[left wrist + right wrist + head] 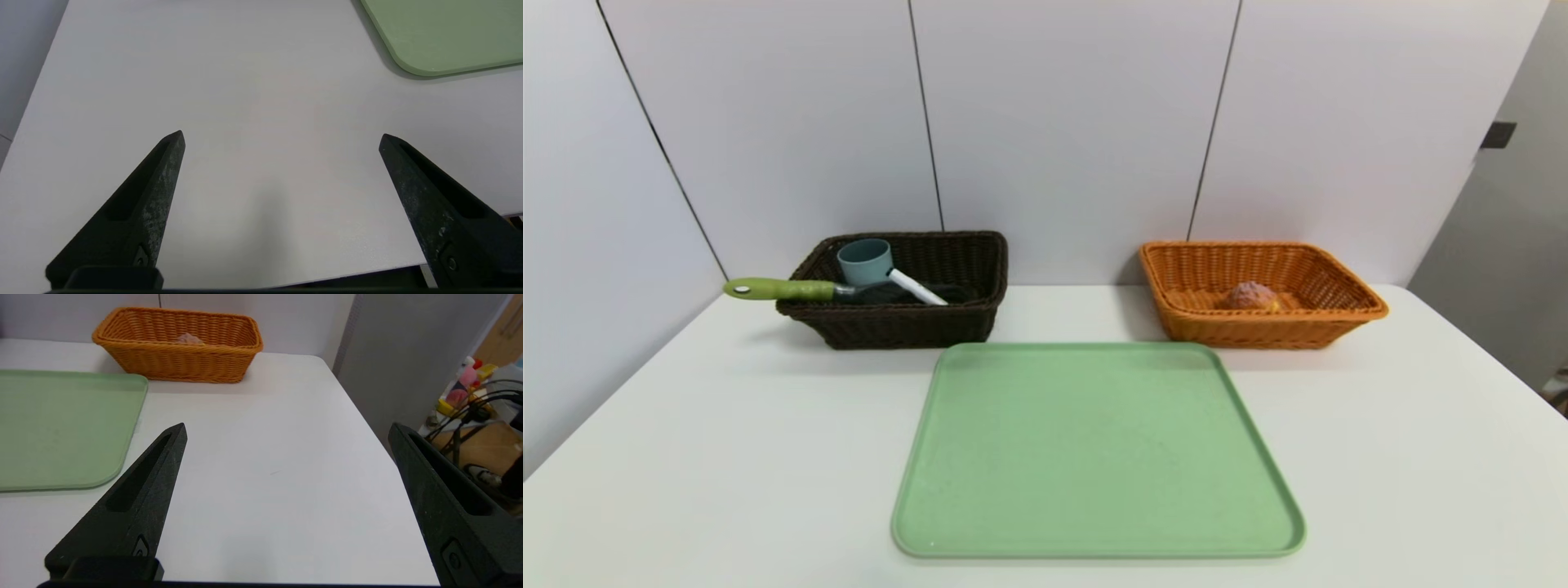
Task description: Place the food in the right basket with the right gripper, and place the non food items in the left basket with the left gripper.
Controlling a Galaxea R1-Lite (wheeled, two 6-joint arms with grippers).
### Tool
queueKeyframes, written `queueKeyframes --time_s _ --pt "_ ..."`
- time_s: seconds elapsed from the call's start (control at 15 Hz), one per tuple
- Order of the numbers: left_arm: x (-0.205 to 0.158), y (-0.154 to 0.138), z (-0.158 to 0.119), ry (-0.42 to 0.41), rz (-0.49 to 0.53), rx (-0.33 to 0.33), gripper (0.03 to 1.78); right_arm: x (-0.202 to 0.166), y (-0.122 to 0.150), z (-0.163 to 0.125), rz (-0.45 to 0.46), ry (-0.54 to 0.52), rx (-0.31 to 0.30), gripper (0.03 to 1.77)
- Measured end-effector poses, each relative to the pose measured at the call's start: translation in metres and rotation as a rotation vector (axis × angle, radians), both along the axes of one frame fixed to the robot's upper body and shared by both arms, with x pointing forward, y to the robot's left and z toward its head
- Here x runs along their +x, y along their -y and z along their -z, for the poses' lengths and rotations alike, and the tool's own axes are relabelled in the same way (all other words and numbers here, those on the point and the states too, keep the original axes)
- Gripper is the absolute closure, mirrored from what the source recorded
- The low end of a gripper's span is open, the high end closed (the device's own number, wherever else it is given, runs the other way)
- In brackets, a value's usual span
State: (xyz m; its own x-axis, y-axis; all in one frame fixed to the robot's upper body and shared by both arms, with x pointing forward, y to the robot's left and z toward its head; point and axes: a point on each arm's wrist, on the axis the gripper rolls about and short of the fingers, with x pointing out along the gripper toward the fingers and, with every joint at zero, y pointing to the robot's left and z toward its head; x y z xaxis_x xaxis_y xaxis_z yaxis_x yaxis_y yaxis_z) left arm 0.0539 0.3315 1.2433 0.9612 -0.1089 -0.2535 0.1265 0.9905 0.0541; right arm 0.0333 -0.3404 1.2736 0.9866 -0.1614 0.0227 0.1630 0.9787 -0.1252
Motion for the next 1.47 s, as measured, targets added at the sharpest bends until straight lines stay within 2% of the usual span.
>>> queueKeyframes --time_s 0.4,0.53,0.67,0.8,1.0,1.2,1.47 --pt "0.017 0.0 0.027 0.171 -0.017 0.0 0.12 0.022 -0.002 0.046 -0.06 0.148 -0.03 0.11" --pt "0.019 0.0 0.036 0.151 -0.021 -0.003 0.12 0.028 -0.003 0.059 -0.104 0.16 -0.035 0.11" --pt "0.021 0.0 0.045 0.128 -0.028 -0.007 0.12 0.033 -0.004 0.072 -0.174 0.125 -0.035 0.11" --pt "0.023 -0.001 0.051 0.137 -0.055 0.01 0.12 0.035 -0.005 0.079 -0.216 0.086 -0.014 0.11" --pt "0.024 -0.001 0.058 0.132 -0.069 0.019 0.12 0.036 -0.005 0.091 -0.215 -0.016 0.022 0.1" --pt "0.022 -0.001 0.059 0.146 -0.068 0.018 0.12 0.036 -0.005 0.091 -0.194 -0.018 0.099 0.1" --pt "0.017 -0.001 0.06 0.225 -0.068 0.012 0.12 0.036 -0.005 0.092 -0.192 -0.018 0.113 0.11"
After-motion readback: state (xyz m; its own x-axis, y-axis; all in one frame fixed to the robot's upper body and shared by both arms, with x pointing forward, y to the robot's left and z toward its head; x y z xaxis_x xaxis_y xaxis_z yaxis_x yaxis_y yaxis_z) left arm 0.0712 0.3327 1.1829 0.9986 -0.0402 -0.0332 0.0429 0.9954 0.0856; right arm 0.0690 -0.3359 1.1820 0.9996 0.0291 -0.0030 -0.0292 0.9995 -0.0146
